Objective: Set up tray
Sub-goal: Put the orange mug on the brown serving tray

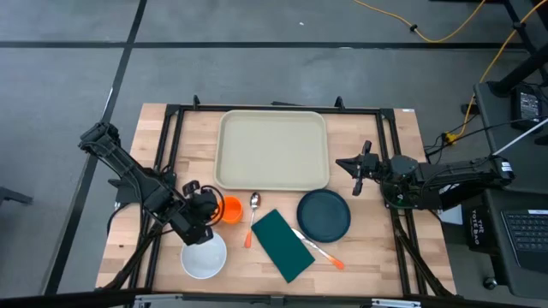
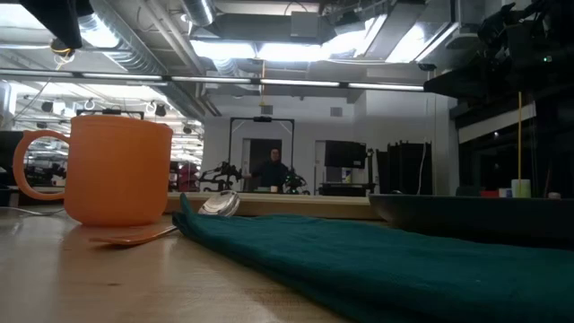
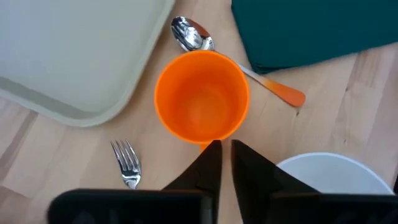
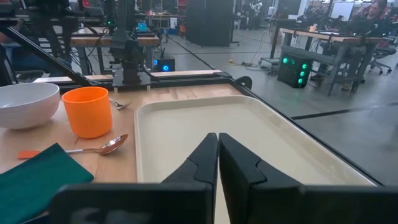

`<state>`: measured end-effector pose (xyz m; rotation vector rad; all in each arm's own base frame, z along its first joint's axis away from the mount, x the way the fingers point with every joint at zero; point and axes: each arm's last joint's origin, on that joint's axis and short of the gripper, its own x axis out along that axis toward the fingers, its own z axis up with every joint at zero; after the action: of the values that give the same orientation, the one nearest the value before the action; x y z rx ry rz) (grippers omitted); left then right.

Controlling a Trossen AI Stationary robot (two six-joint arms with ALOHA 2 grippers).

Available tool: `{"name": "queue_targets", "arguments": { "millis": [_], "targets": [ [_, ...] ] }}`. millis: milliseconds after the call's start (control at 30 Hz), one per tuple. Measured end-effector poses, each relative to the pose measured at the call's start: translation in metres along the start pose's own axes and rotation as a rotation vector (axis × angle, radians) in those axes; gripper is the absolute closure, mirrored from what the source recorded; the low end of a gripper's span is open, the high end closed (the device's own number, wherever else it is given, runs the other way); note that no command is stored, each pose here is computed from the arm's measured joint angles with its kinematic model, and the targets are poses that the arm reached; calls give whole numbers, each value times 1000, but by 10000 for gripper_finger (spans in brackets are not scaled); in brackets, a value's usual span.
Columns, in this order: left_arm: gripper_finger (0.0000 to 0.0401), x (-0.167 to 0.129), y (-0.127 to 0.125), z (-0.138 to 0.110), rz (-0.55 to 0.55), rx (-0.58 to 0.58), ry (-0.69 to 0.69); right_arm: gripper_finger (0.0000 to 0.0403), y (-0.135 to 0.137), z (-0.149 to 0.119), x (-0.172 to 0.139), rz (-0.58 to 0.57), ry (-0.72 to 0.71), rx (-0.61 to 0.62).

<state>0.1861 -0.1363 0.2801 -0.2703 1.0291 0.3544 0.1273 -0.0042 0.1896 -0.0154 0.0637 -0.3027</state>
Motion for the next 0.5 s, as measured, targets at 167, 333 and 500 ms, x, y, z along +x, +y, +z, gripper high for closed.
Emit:
{"name": "queue_targets", "arguments": {
  "millis": [167, 333, 500],
  "targets": [
    [311, -1, -1, -1, -3, 0, 0, 383, 0, 0, 0, 0, 0, -1],
    [262, 6, -4, -4, 45, 30, 4, 383, 0, 0, 0, 0, 0, -2],
    [224, 22, -11, -9, 119, 71, 49, 383, 0, 0, 0, 0, -1, -2]
  ]
}}
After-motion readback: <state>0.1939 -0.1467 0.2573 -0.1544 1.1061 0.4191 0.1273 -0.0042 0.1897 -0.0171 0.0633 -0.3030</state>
